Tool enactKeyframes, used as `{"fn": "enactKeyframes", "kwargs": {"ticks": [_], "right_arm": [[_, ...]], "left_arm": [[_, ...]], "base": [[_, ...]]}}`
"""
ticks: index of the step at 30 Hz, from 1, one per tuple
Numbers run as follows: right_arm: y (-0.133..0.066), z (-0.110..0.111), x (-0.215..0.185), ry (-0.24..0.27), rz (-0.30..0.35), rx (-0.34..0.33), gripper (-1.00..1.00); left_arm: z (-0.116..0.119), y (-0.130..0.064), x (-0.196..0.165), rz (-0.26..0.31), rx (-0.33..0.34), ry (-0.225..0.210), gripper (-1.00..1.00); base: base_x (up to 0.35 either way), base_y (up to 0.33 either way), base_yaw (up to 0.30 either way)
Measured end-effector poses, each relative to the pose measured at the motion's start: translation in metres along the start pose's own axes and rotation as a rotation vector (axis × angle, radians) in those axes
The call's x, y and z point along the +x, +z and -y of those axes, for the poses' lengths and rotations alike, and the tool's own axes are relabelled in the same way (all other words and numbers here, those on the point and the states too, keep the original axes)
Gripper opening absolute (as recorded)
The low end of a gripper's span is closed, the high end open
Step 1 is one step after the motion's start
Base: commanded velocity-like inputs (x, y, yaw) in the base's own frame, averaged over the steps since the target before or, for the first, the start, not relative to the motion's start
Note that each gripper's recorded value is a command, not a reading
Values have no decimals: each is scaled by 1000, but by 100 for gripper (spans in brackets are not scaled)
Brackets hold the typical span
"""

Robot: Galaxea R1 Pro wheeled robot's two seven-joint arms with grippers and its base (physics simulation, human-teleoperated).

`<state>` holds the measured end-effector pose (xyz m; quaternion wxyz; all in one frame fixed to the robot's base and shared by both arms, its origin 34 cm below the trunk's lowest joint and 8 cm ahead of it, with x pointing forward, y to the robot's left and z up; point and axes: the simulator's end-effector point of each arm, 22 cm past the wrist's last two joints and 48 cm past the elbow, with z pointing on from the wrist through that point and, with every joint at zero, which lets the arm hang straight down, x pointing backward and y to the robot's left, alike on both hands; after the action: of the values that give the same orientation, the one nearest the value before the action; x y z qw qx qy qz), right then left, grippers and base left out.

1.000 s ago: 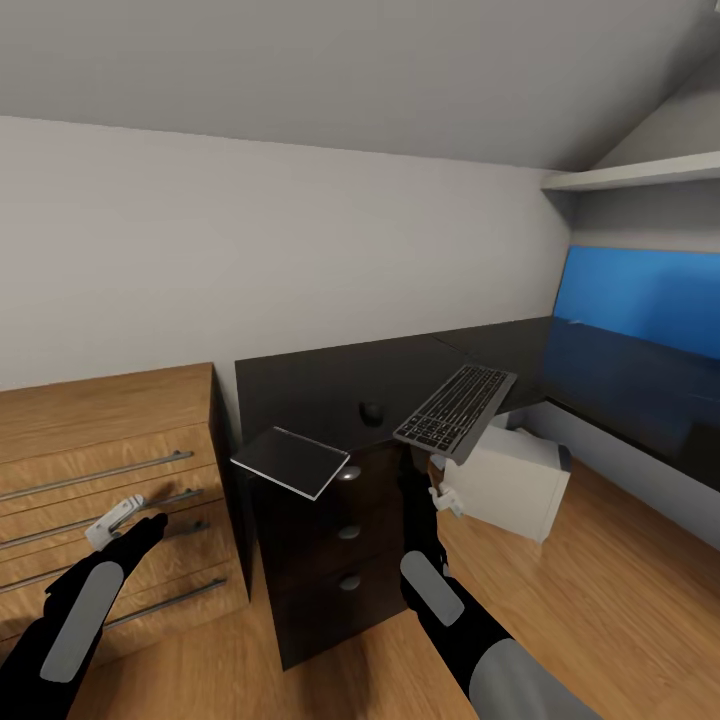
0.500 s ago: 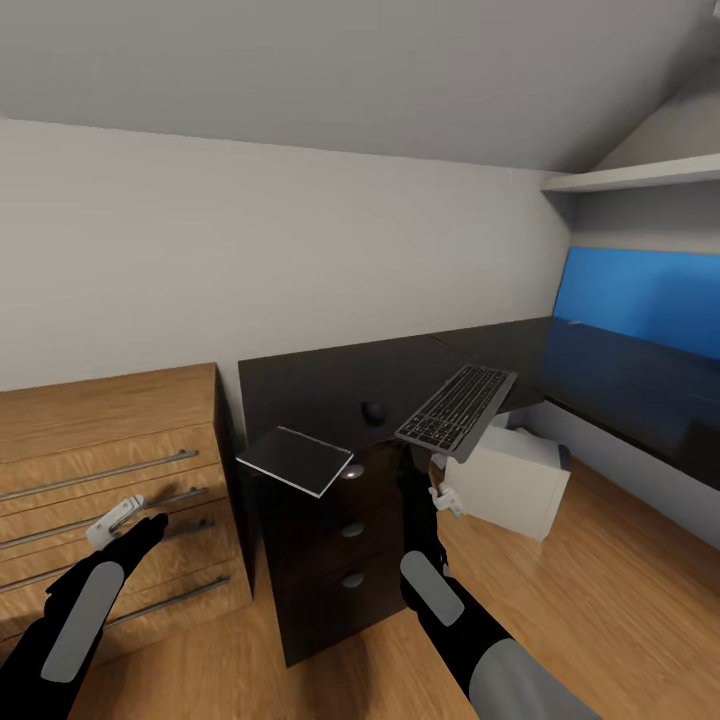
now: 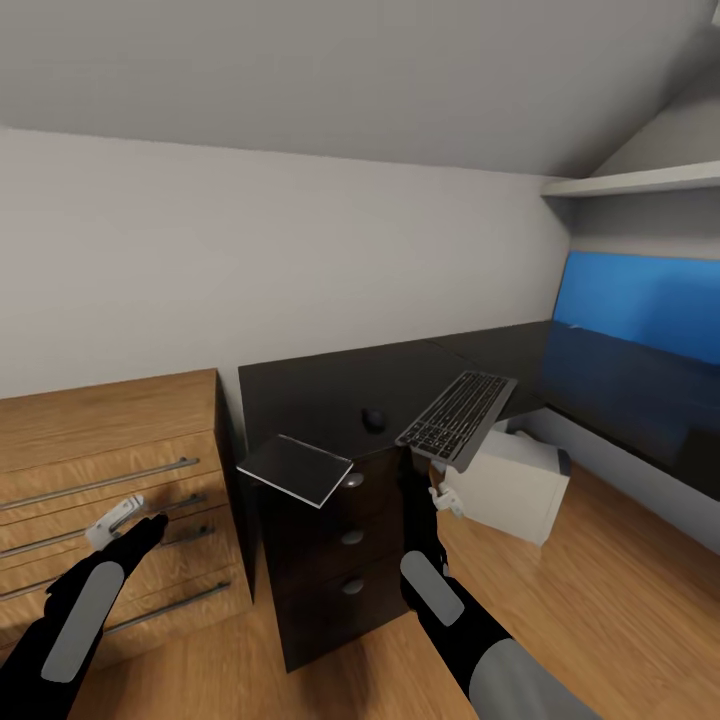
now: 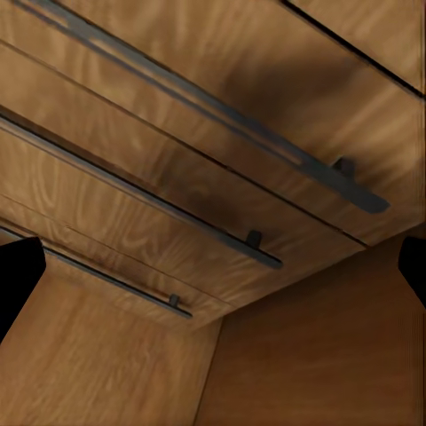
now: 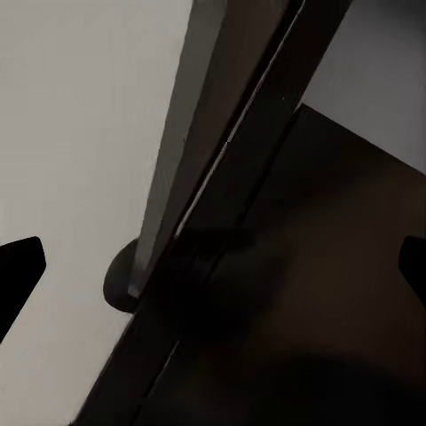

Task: In the bedroom, organize the workspace by keeping the computer under the desk, ensuring the monitor is on the desk, placing the keyboard on the desk next to the monitor, placing the mouse on the desk next to the keyboard, moving the folder from the swivel chair onto the desk next to the mouse, stacking the notebook on top of the folder with the pen on top of the notebook, and positioning the swivel chair next to the desk.

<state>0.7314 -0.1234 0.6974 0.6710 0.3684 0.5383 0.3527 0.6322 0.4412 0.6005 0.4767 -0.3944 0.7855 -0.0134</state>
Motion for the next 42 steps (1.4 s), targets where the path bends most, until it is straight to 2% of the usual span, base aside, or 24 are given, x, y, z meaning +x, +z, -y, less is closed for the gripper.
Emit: {"fn": "enactKeyframes", "kwargs": {"ticks": [6,11,15,16,23,29,42], "right_arm": [[5,-11,-6,0,0,0,100],[5,-11,-7,1,4,2,100],[5,-10,-16,-7,47,4,100],[4,-9,-24,-14,82,6,100],[4,-9,-29,-18,104,9,100],[7,2,-41,-2,136,41,100],[7,4,-44,2,143,48,100]], "left_arm": [[7,-5,-10,0,0,-1,100],[7,-5,-10,-1,0,-1,100],[7,-5,-10,-1,0,-1,100],[7,-5,-10,-1,0,-1,100],[7,-5,-10,0,0,-1,100],[7,-5,-10,0,0,-1,100],[7,-5,-11,0,0,-2,100]], "base": [[0,0,0],[0,0,0],[0,0,0],[0,0,0],[0,0,0],[0,0,0],[0,0,0]]}}
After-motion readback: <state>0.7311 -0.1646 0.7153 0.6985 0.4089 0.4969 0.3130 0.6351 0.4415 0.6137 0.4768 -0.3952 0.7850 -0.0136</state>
